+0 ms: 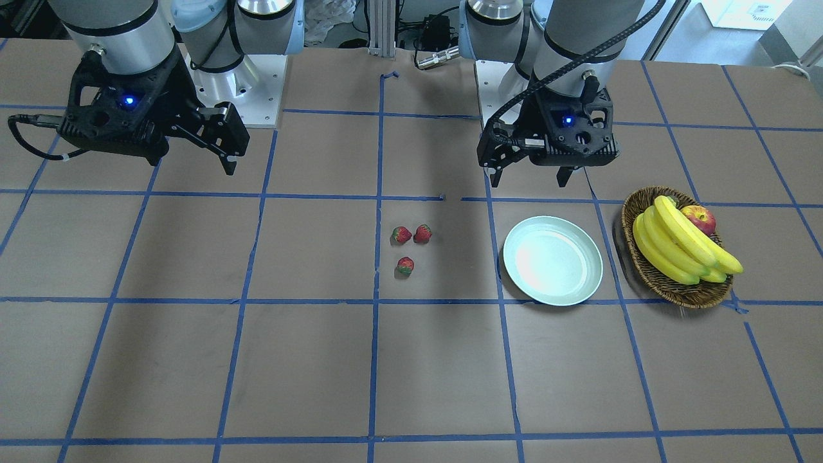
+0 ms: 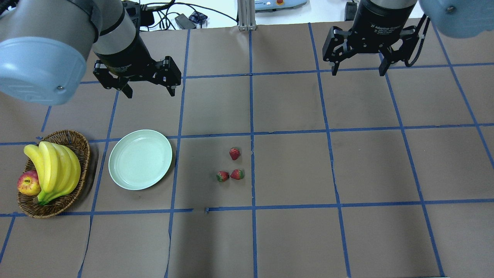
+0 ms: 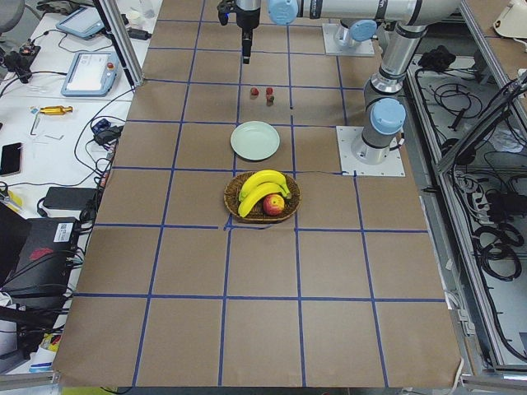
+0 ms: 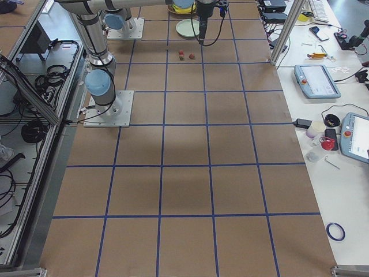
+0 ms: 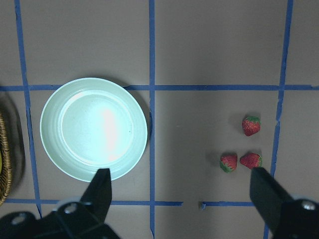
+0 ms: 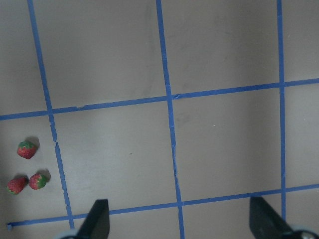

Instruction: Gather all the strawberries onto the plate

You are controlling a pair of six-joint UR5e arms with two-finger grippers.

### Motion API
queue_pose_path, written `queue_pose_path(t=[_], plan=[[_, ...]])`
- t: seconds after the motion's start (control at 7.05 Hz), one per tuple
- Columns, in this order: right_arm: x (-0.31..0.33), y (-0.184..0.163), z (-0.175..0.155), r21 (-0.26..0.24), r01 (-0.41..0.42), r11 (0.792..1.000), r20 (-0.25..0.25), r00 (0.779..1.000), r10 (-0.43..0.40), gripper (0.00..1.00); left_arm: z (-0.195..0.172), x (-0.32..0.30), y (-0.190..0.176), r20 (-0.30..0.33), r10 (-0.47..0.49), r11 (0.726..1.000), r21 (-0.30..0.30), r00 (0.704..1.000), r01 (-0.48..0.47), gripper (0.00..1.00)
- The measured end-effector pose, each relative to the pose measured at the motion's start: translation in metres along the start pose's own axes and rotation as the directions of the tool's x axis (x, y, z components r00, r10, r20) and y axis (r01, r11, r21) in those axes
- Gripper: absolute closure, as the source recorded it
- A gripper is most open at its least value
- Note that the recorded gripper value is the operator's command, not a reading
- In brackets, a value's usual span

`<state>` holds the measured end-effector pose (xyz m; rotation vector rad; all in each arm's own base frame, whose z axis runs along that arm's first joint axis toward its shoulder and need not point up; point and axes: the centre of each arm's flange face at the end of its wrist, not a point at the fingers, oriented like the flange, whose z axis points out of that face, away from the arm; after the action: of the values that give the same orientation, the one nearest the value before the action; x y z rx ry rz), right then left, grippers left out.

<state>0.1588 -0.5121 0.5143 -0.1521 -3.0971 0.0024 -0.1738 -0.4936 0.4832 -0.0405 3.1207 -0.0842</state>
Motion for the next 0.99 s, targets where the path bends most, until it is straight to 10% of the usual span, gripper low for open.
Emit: queue_pose_path(t=[0.99], plan=[[-0.041,0.012,0.024,0.046,0.027,0.999,0.010,1.000,-0.027,0.00,-0.005,0.007,0.012,0.004,-0.044,0.997,-0.063,0.999,0.045,0.00]])
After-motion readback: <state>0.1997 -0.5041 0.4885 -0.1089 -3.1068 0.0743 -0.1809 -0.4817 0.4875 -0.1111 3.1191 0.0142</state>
